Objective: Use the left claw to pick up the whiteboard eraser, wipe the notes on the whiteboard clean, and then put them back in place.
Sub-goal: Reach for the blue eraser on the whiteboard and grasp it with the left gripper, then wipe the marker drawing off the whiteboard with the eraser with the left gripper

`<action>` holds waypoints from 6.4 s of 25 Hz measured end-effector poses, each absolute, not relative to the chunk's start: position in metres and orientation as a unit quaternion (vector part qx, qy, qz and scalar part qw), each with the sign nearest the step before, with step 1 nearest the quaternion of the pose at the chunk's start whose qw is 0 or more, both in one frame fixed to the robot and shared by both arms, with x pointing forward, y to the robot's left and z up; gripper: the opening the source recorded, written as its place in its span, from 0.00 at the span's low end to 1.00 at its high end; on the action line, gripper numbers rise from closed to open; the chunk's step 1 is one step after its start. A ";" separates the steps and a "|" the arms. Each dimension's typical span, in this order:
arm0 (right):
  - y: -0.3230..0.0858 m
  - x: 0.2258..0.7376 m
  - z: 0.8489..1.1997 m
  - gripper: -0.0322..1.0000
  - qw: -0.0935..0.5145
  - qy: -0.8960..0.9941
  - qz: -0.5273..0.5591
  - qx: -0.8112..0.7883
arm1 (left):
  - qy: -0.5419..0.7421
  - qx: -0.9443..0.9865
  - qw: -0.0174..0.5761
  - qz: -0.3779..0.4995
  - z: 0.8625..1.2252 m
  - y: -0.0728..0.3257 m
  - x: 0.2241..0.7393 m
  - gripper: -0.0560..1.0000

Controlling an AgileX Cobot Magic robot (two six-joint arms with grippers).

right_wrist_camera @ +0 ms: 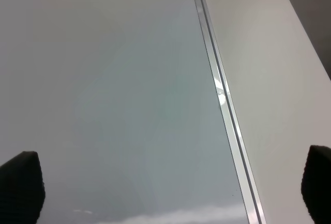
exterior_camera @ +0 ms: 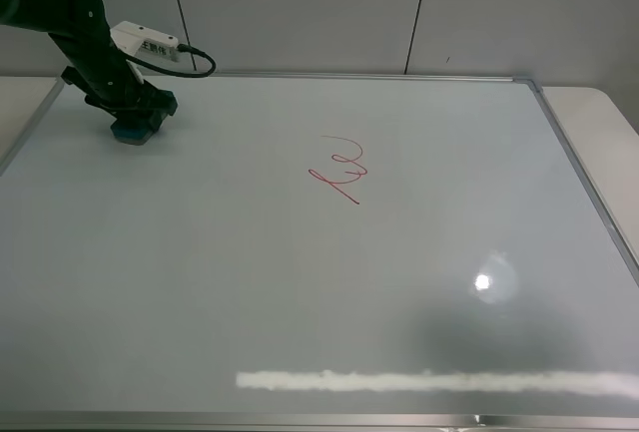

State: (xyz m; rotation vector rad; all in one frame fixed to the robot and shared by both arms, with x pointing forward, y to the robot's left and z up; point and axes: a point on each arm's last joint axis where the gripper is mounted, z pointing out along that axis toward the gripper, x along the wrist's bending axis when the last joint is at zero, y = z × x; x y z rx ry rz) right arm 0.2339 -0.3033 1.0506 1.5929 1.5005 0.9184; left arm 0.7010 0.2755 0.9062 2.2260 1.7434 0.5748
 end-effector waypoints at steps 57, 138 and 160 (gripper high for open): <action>-0.303 0.234 1.051 0.99 0.375 0.586 0.359 0.622 | 0.331 0.923 0.158 0.113 0.931 -0.026 0.550 0.58; -0.303 0.234 1.051 0.99 0.375 0.586 0.359 0.622 | 0.245 0.938 0.212 0.120 0.881 -0.050 0.603 0.58; -0.303 0.234 1.051 0.99 0.375 0.586 0.359 0.622 | 0.431 0.867 0.195 0.153 0.887 0.098 0.704 0.58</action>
